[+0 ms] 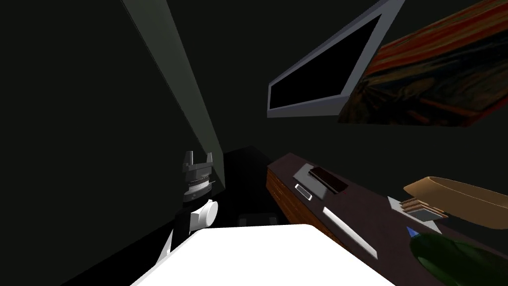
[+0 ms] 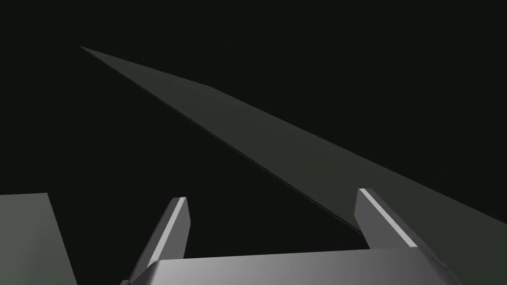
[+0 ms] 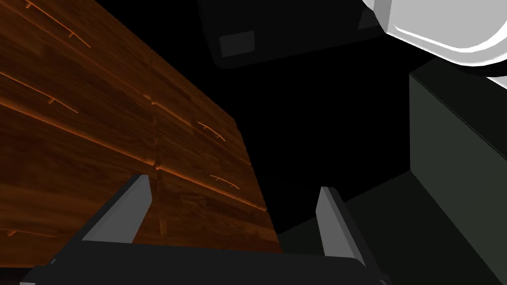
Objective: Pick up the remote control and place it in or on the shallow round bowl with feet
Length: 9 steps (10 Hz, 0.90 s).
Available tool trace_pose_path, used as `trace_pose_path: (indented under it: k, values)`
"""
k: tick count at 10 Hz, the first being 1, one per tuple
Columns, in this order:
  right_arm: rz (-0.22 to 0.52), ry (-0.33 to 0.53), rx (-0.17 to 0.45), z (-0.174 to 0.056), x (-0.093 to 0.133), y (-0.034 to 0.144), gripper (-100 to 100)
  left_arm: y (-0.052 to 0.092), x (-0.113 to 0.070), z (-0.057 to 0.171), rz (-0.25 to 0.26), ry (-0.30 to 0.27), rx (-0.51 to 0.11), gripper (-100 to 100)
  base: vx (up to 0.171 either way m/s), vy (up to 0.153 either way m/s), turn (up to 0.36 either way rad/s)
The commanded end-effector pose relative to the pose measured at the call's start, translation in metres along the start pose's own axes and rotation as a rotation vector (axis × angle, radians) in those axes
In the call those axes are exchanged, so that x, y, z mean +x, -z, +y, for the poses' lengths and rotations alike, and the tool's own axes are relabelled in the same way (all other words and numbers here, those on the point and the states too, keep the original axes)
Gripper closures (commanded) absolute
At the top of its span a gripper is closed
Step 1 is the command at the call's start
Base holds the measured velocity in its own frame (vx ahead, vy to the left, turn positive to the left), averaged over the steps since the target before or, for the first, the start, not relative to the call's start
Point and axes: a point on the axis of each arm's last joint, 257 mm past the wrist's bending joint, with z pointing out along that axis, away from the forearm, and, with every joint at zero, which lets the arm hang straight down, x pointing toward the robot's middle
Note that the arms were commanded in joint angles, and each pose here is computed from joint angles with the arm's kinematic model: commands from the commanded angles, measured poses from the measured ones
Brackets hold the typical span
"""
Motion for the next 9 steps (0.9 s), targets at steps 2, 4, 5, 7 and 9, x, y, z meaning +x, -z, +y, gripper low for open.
trace_pose_path:
  k: [2,4,5,7,9]
  values:
    - [0.109,0.077,0.079,-0.037,0.044,0.021,-100,0.0,0.0,0.0,0.0,0.0,0.0,0,0.064,-0.061,0.31]
    - [0.172,0.123,0.123,-0.061,0.063,0.038,-100,0.0,0.0,0.0,0.0,0.0,0.0,0,0.034,-0.039,0.21]
    - [0.231,0.166,0.162,-0.084,0.08,0.056,-100,0.0,0.0,0.0,0.0,0.0,0.0,0,0.042,-0.033,0.228]
    - [0.33,0.241,0.229,-0.124,0.103,0.091,-100,0.0,0.0,0.0,0.0,0.0,0.0,0,0.059,-0.078,0.359]
    - [0.369,0.271,0.257,-0.14,0.111,0.106,-100,0.0,0.0,0.0,0.0,0.0,0.0,0,0.042,-0.068,0.112]
